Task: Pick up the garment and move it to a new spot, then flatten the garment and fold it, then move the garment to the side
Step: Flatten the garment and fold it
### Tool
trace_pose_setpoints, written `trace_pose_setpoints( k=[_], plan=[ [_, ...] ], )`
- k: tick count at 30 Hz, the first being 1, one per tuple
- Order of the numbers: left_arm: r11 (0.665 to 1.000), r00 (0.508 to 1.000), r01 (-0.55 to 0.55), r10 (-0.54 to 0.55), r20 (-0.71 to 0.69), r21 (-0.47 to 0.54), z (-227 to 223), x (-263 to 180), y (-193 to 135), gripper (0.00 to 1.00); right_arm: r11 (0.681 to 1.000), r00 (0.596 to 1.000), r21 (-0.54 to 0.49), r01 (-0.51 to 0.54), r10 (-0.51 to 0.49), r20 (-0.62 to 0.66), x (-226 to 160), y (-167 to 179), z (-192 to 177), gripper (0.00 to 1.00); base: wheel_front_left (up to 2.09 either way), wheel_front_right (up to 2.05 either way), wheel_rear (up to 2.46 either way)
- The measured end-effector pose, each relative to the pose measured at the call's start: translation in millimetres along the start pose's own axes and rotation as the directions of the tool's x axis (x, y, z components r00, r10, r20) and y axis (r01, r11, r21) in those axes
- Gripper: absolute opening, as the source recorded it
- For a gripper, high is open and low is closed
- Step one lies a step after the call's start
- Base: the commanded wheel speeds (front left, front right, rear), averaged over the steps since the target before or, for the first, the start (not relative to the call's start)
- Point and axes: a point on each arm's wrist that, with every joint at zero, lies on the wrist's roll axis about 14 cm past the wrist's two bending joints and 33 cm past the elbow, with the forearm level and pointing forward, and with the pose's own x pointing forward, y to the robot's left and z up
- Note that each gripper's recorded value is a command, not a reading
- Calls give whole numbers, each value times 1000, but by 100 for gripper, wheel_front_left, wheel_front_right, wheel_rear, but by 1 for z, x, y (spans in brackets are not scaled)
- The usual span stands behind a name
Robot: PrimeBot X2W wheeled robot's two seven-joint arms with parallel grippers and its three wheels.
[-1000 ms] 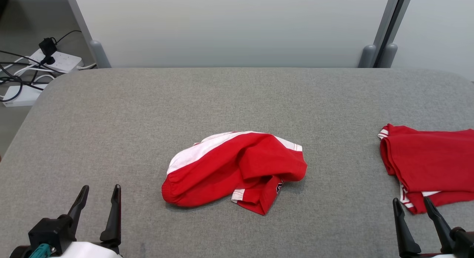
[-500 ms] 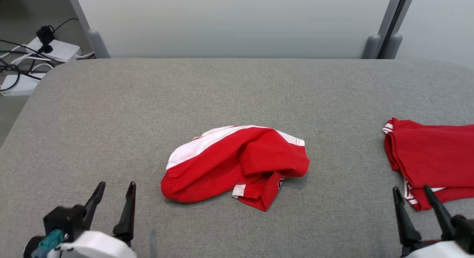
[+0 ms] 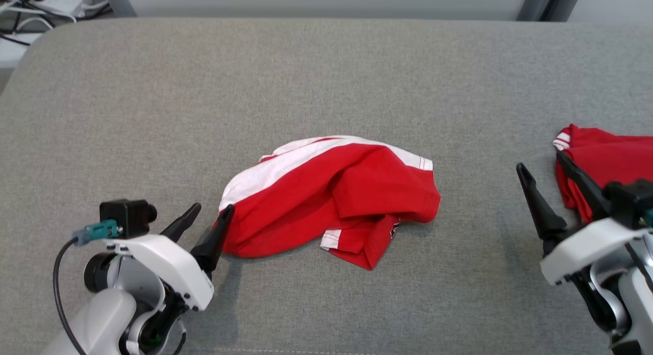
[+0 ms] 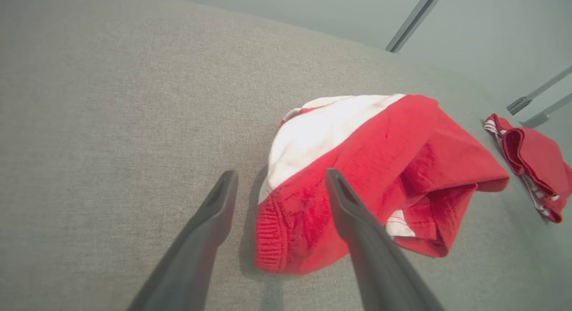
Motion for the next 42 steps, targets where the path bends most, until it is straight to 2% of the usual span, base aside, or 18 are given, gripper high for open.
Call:
trace_pose_setpoints(
  k=[2, 3, 8, 15, 24, 25, 26, 27, 28, 36, 42],
  plan=[
    [1000, 1000, 10, -11, -26, -28, -3, 9, 2, 100, 999, 999, 4, -44, 44, -28, 13, 7, -6, 100, 0, 0, 0],
    [999, 997, 3, -5, -72, -39, -9, 20, 13, 100, 992, 988, 9, -126, 126, -87, 34, 23, -20, 100, 0, 0, 0],
    [996, 994, 22, -30, -106, -84, -19, 31, 15, 100, 974, 959, 39, -225, 229, -169, 54, 47, -44, 100, 0, 0, 0],
    [991, 992, 24, -40, -120, -131, -24, 37, 18, 100, 954, 924, 56, -296, 301, -238, 66, 66, -65, 100, 0, 0, 0],
    [985, 988, 44, -67, -138, -166, -32, 41, 16, 100, 942, 900, 66, -328, 333, -281, 80, 75, -81, 100, 0, 0, 0],
    [985, 987, 45, -69, -143, -166, -33, 41, 15, 100, 941, 897, 68, -331, 336, -288, 81, 76, -82, 89, 0, 0, 0],
    [985, 987, 44, -69, -145, -167, -34, 41, 16, 65, 940, 896, 68, -334, 339, -286, 81, 77, -82, 47, 0, 0, 0],
    [984, 986, 52, -78, -150, -171, -34, 41, 14, 8, 940, 893, 67, -336, 340, -293, 81, 77, -85, 22, 0, 0, 0],
    [982, 985, 61, -88, -151, -178, -33, 41, 13, 0, 940, 892, 66, -335, 339, -300, 82, 77, -86, 0, 0, 0, 0],
    [979, 986, 99, -120, -113, -179, -24, 42, 3, 0, 946, 907, 92, -311, 324, -270, 78, 70, -83, 0, 0, 0, 0],
    [979, 987, 130, -144, -76, -158, -10, 37, -3, 0, 963, 936, 90, -255, 269, -227, 70, 45, -73, 0, 0, 0, 0]
  ],
)
